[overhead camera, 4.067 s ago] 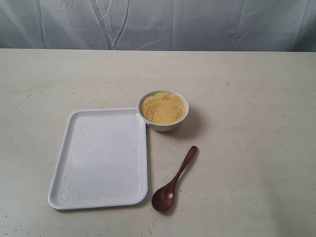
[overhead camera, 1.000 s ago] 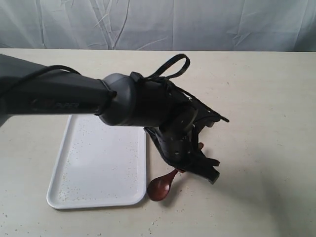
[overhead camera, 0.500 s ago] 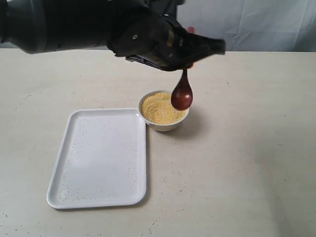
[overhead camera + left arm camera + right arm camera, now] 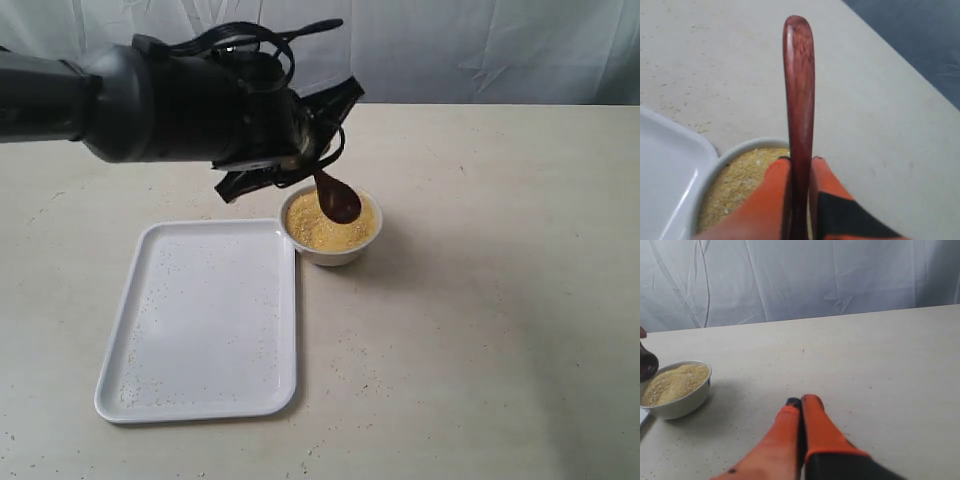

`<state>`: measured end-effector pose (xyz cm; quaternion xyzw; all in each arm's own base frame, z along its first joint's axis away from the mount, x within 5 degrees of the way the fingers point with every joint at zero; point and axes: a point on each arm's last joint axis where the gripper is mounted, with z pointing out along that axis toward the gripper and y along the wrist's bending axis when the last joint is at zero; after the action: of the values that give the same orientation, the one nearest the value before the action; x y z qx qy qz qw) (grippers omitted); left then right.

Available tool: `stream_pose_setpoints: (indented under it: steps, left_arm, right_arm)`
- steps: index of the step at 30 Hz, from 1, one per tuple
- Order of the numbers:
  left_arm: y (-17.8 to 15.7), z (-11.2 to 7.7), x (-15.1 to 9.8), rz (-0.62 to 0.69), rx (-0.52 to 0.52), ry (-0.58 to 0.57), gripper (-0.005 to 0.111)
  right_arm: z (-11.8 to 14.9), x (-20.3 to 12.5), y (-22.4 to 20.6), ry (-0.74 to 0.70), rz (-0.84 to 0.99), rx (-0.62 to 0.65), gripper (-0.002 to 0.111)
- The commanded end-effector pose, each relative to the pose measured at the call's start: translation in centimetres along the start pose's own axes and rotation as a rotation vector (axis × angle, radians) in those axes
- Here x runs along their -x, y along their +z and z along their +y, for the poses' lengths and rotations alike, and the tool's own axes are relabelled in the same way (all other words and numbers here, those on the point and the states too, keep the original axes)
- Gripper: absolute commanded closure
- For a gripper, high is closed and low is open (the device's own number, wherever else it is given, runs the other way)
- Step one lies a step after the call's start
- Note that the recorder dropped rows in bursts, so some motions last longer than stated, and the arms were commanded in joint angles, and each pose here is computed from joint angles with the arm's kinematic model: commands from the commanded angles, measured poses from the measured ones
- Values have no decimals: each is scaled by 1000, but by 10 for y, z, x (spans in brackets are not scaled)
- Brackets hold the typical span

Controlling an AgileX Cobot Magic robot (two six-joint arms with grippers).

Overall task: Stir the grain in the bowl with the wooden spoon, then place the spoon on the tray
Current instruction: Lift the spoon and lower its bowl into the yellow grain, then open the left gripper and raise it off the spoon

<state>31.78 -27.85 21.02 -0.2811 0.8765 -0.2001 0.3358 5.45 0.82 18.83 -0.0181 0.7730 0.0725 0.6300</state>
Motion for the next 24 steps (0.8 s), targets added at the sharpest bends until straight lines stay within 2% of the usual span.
stream_pose_setpoints:
  steps: [1, 7, 9, 13, 17, 20, 21, 22, 24]
  left_arm:
    - [24, 16, 1, 1, 77, -30, 107]
    - [54, 23, -18, 85, 48, -24, 106]
    - [56, 27, -18, 84, 72, -39, 98]
    - [57, 25, -17, 92, 52, -40, 67]
    - [51, 21, -13, 85, 32, -18, 59]
    - [29, 17, 4, 27, 62, 129, 59]
    - [21, 19, 13, -2, 110, 204, 59]
    - [16, 20, 18, -10, 129, 236, 59]
    - [6, 20, 32, 6, 139, 377, 59]
  right_arm:
    - [0, 0, 0, -8, -7, 1, 108]
    - [0, 0, 0, -8, -9, 1, 108]
    - [0, 0, 0, -8, -9, 1, 108]
    - [0, 0, 0, -8, -9, 1, 108]
    - [0, 0, 0, -8, -12, 1, 108]
    - [0, 0, 0, -6, -11, 2, 108]
    - [0, 0, 0, -6, -11, 2, 108]
    - [0, 0, 0, -6, -11, 2, 108]
    - [0, 0, 0, -6, -11, 2, 108]
